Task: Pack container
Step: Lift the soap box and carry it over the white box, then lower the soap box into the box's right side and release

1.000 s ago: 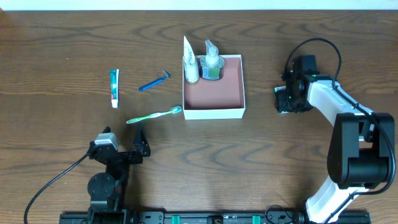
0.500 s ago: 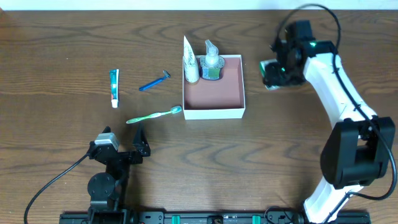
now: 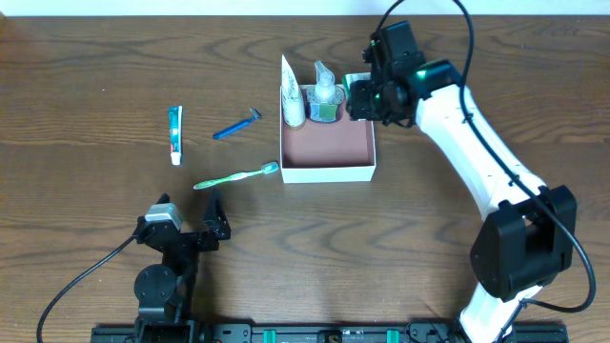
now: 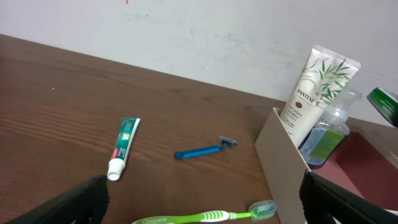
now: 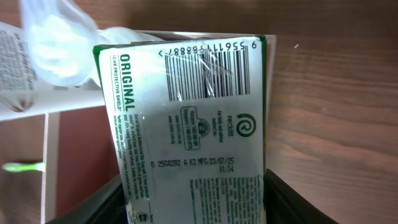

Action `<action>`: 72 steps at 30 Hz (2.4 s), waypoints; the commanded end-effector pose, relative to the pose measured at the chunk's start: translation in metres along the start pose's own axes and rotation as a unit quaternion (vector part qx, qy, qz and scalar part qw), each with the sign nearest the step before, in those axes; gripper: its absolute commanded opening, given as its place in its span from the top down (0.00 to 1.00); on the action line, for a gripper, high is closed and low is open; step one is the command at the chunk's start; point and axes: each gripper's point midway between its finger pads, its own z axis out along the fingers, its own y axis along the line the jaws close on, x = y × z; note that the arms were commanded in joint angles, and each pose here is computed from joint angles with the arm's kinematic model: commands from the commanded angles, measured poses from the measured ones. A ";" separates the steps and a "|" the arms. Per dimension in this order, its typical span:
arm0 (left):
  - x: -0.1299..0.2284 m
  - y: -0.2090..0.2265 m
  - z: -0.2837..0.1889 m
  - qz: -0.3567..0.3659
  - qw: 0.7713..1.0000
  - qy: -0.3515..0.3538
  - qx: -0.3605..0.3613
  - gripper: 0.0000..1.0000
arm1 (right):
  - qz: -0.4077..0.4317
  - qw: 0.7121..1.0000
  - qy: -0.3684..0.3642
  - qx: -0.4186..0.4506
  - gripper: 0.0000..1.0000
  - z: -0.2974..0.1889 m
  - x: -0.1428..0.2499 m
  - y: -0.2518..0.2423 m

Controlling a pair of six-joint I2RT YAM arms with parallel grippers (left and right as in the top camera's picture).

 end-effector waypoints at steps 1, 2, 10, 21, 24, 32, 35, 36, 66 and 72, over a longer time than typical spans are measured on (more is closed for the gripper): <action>0.015 0.004 0.001 0.000 1.000 0.023 -0.004 0.02 | 0.033 0.999 -0.029 0.018 0.64 -0.009 -0.009 0.005; 0.015 0.004 0.001 0.000 1.000 0.023 -0.004 0.02 | 0.036 0.999 -0.030 0.022 0.64 -0.009 -0.008 0.005; 0.015 0.004 0.001 0.000 1.000 0.023 -0.004 0.02 | 0.056 0.998 -0.013 0.041 0.66 0.005 0.005 -0.006; 0.015 0.004 0.001 0.000 1.000 0.023 -0.004 0.02 | 0.056 0.998 0.002 0.031 0.66 0.033 0.023 -0.008; 0.015 0.004 0.001 0.000 1.000 0.023 -0.004 0.02 | 0.055 0.998 0.001 0.020 0.66 0.036 0.023 -0.005; 0.015 0.004 0.001 0.000 1.000 0.023 -0.004 0.02 | 0.042 0.999 -0.006 0.009 0.67 0.038 0.024 0.009; 0.015 0.004 0.001 0.000 1.000 0.023 -0.004 0.02 | 0.042 0.999 -0.005 0.008 0.67 0.042 0.026 0.013; 0.015 0.004 0.001 0.000 1.000 0.023 -0.004 0.02 | 0.045 0.999 -0.002 0.009 0.67 0.045 0.028 0.013; 0.015 0.004 0.001 0.000 1.000 0.023 -0.004 0.02 | 0.062 0.996 0.022 0.051 0.63 0.069 0.042 -0.003; 0.015 0.004 0.001 0.000 1.000 0.023 -0.004 0.02 | 0.062 0.996 0.020 0.052 0.46 0.069 0.041 -0.003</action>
